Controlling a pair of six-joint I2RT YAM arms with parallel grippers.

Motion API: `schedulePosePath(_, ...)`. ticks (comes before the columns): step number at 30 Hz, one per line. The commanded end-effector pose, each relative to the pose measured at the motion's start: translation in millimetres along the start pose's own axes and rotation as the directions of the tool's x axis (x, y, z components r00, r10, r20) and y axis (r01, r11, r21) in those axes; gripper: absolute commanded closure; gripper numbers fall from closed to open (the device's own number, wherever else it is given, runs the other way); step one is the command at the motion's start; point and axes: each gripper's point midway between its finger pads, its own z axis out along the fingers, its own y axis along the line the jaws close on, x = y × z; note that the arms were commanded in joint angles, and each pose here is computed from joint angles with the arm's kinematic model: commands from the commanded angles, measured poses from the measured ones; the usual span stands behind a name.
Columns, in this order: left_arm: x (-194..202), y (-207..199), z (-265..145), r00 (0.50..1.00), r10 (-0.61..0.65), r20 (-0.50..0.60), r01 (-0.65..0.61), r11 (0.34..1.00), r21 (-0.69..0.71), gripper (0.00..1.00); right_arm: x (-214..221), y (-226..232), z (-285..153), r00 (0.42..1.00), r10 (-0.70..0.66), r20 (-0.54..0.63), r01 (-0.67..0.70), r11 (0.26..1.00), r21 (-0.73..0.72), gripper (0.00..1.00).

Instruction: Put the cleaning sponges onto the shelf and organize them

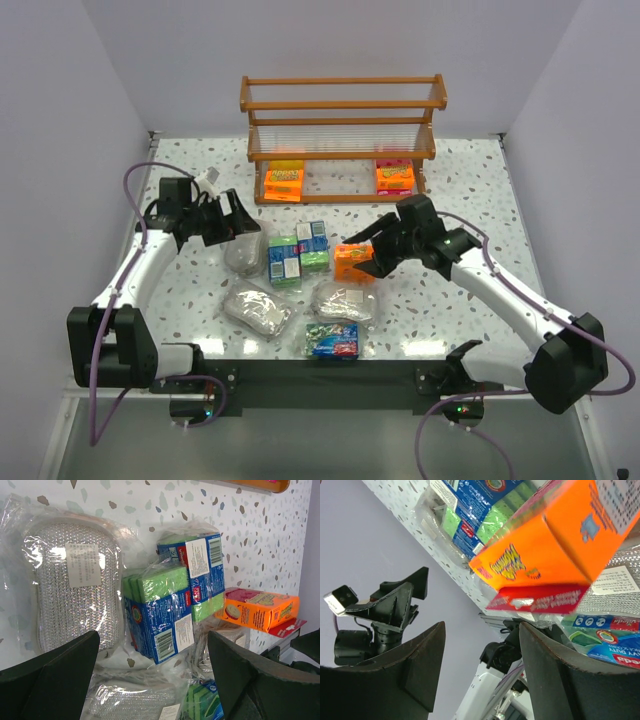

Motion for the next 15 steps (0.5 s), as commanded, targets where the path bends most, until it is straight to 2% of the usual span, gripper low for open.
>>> schedulePosePath(1, -6.2, -5.7, -3.8, 0.999, 0.025, 0.035, -0.026, 0.999, 0.019, 0.06, 0.3, 14.0, -8.8, 1.0, -0.017, 0.02, 0.018, 0.999, -0.038, 0.36)
schedulePosePath(5, -6.1, -6.5, -3.5, 0.999, 0.031, 0.033, -0.031, 0.999, 0.023, 0.06, 0.9, 7.0, -5.3, 1.0, -0.01, 0.01, 0.01, 1.0, -0.005, 0.36)
schedulePosePath(15, -5.6, -6.2, -5.3, 0.999, 0.031, 0.035, -0.032, 0.999, 0.019, 0.06, -12.8, -4.7, 7.1, 0.997, 0.012, 0.071, -0.016, 0.998, 0.06, 0.36)
